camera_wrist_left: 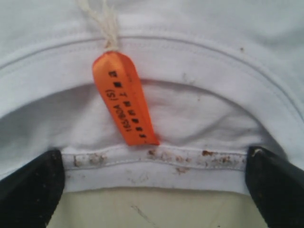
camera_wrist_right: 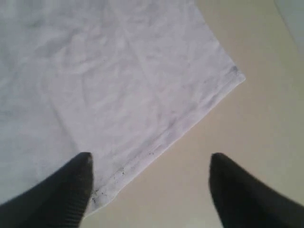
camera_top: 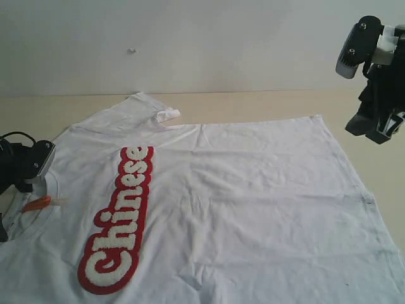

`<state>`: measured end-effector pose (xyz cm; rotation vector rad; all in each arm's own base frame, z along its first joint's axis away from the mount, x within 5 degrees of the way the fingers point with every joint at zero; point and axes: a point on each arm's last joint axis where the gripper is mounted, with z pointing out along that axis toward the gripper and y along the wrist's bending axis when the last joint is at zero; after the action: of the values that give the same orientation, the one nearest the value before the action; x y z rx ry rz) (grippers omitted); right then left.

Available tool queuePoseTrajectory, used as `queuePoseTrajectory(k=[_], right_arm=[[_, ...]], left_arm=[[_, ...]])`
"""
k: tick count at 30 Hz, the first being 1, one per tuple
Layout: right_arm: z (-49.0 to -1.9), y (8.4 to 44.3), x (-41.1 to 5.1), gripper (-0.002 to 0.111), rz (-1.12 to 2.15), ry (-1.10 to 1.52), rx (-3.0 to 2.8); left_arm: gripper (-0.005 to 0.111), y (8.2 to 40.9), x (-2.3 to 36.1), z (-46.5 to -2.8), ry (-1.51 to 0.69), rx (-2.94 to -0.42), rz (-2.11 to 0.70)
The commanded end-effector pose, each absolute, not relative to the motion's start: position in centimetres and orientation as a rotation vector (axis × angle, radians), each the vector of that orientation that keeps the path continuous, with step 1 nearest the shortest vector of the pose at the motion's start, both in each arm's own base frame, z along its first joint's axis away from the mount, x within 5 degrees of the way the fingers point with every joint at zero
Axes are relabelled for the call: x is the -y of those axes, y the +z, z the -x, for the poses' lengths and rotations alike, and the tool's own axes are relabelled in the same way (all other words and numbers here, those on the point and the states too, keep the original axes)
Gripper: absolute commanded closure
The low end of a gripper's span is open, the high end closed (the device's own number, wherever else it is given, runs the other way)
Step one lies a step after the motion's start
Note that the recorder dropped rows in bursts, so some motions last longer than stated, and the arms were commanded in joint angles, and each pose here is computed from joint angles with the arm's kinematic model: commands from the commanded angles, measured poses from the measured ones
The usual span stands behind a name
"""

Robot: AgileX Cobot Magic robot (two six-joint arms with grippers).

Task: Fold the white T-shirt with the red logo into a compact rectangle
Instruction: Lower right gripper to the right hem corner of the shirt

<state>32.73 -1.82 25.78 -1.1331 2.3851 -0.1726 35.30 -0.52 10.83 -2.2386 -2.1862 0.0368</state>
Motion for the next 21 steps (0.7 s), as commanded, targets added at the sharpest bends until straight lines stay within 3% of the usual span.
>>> queuePoseTrajectory(k=[1, 11, 14, 17, 21], right_arm=[[-32.8, 26.3, 1.8, 0.022, 1.096, -0.206, -2.348], [-32.9, 26.5, 1.5, 0.021, 1.044, -0.15, -2.337], [-32.8, 26.4, 1.6, 0.015, 1.063, -0.164, -2.346], [-31.9, 25.9, 1.9, 0.003, 1.333, -0.213, -2.358], [-31.1, 25.5, 2.6, 0.003, 1.485, -0.254, -2.421]], left_arm=[[0.002, 8.7, 0.4, -34.9, 0.091, 2.161, 2.214], [0.002, 8.7, 0.4, -34.9, 0.091, 2.161, 2.214], [0.002, 8.7, 0.4, -34.9, 0.091, 2.161, 2.214], [0.002, 8.7, 0.4, -34.9, 0.091, 2.161, 2.214], [0.002, 8.7, 0.4, -34.9, 0.091, 2.161, 2.214]])
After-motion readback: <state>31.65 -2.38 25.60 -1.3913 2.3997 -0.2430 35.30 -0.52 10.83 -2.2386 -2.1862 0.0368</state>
